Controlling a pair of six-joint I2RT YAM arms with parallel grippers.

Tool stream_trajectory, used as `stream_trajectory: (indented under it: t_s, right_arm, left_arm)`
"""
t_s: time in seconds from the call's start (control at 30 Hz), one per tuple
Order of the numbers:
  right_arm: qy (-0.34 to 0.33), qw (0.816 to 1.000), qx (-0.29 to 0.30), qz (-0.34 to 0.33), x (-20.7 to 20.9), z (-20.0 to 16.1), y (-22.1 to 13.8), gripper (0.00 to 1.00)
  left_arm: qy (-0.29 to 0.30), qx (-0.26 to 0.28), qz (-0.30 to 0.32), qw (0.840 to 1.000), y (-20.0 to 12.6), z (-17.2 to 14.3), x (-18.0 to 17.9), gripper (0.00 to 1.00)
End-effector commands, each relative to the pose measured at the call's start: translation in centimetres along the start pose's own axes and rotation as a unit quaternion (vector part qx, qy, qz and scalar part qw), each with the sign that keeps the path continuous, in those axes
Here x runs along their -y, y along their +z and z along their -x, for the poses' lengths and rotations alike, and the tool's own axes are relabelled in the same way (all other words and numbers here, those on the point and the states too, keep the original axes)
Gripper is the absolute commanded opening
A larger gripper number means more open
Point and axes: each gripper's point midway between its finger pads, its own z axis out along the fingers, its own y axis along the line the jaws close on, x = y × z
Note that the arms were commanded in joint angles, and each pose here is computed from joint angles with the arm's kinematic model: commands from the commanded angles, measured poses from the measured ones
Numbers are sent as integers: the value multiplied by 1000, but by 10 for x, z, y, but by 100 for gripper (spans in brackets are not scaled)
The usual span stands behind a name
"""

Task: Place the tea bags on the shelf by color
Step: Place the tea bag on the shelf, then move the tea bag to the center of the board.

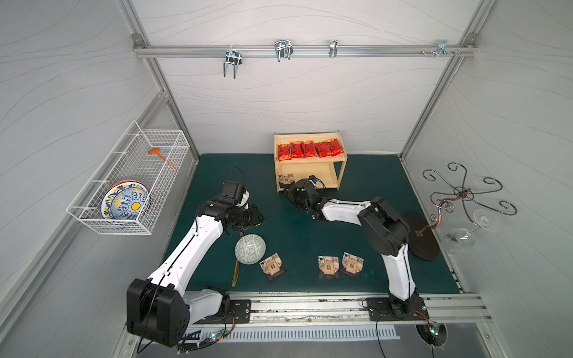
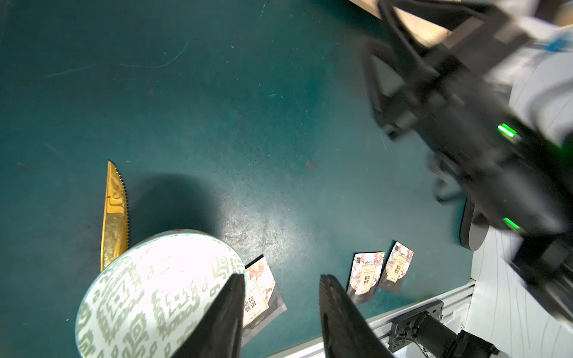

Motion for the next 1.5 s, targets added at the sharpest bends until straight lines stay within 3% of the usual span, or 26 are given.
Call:
stream_trajectory:
  t_s: [0.0,0.1,0.2,0.4,0.53,0.83,1.07,1.47]
  right_arm:
    - [-181,980,-70,33,-19,-25,-61,54]
    - [-274,955,-116,-11,14,-50,-118,52]
    - [-315,934,-156,-67,54,-67,-172,52]
    - [-332,903,-249,-114,110,-106,-258,53]
    - [-307,902,-285,-106,128,-132,-289,54]
    - [-306,877,-356,-101,157,-184,-303,48]
    - [-287,872,-387,-90,175,-212,-294,46]
    - [-280,888,-354,-88,183,-190,-260,47]
  left_arm:
    - [-5,12,-18,1000,-3,12,10,47]
    - [-12,4,-38,999,7,8,21,50]
    - [13,-15,-40,999,19,-3,41,53]
    - [59,-59,-57,995,57,-22,92,56]
    - [97,-91,-58,989,77,-41,115,59]
    - [92,-158,-75,980,107,-58,122,65]
    - [86,-190,-59,976,119,-66,117,68]
    - [85,-186,-56,977,113,-68,113,71]
